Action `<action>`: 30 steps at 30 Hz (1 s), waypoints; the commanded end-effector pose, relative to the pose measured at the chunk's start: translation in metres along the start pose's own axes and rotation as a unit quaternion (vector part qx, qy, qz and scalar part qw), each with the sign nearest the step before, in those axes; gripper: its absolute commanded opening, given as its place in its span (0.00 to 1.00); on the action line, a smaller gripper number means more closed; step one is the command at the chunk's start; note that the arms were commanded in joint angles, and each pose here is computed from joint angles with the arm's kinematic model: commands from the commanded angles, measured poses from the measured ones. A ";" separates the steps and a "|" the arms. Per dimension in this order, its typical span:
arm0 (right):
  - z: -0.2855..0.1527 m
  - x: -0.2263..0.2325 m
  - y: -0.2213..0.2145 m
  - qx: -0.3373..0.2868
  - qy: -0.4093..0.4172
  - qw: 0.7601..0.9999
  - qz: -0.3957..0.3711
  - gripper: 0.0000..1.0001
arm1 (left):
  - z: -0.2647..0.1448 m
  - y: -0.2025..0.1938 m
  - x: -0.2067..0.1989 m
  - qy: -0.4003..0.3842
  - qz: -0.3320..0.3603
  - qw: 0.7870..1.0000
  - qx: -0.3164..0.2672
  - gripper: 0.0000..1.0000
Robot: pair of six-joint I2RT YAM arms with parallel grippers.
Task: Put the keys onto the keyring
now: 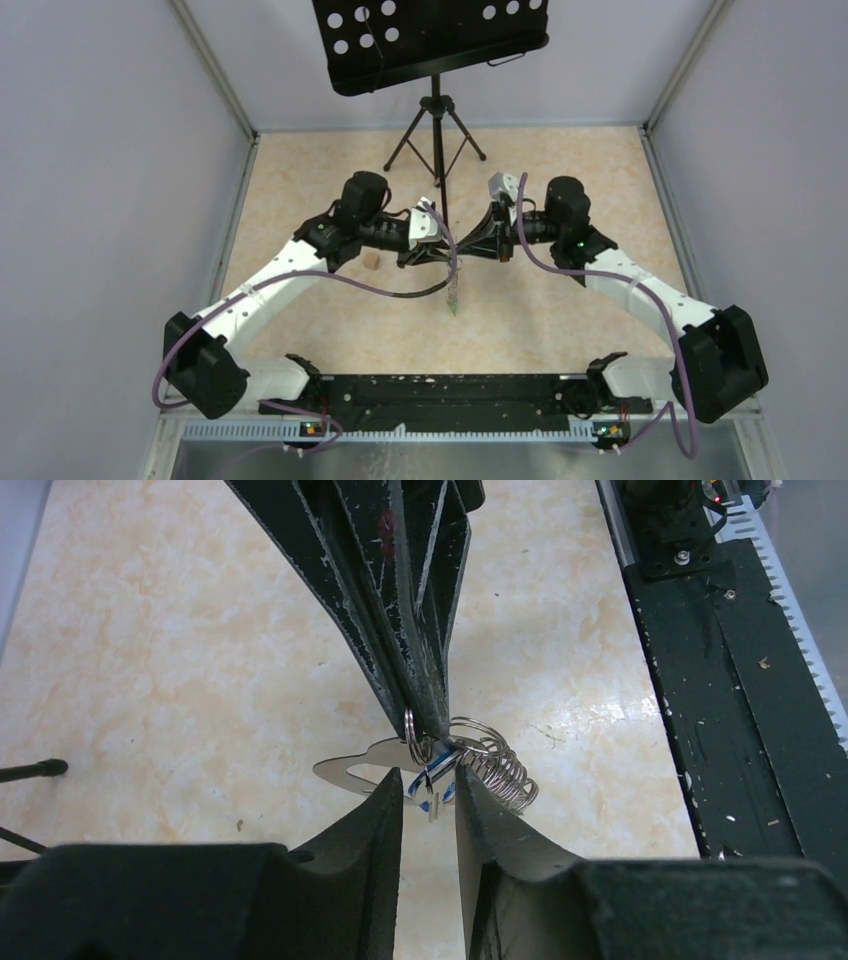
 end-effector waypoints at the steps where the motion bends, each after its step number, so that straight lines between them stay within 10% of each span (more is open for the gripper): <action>1: -0.003 0.004 0.018 -0.020 0.009 0.999 -0.041 0.00 | 0.005 0.003 0.001 -0.018 0.015 0.999 -0.029 0.25; 11: -0.002 -0.006 0.027 -0.040 -0.051 0.998 0.009 0.00 | 0.006 -0.005 0.005 0.042 0.035 0.998 0.002 0.00; 30: -0.002 -0.026 0.011 -0.076 -0.112 0.987 0.086 0.00 | 0.026 0.004 0.021 0.123 0.035 0.991 0.042 0.00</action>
Point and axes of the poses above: each gripper's point midway between its finger pads, its own z axis out along the fingers, its own x axis along the line the jaws close on, y = z × x, the point moved 9 cm from there along -z, back along the fingers, and after that the axes turned 6 degrees about z, right-handed, at the moved point
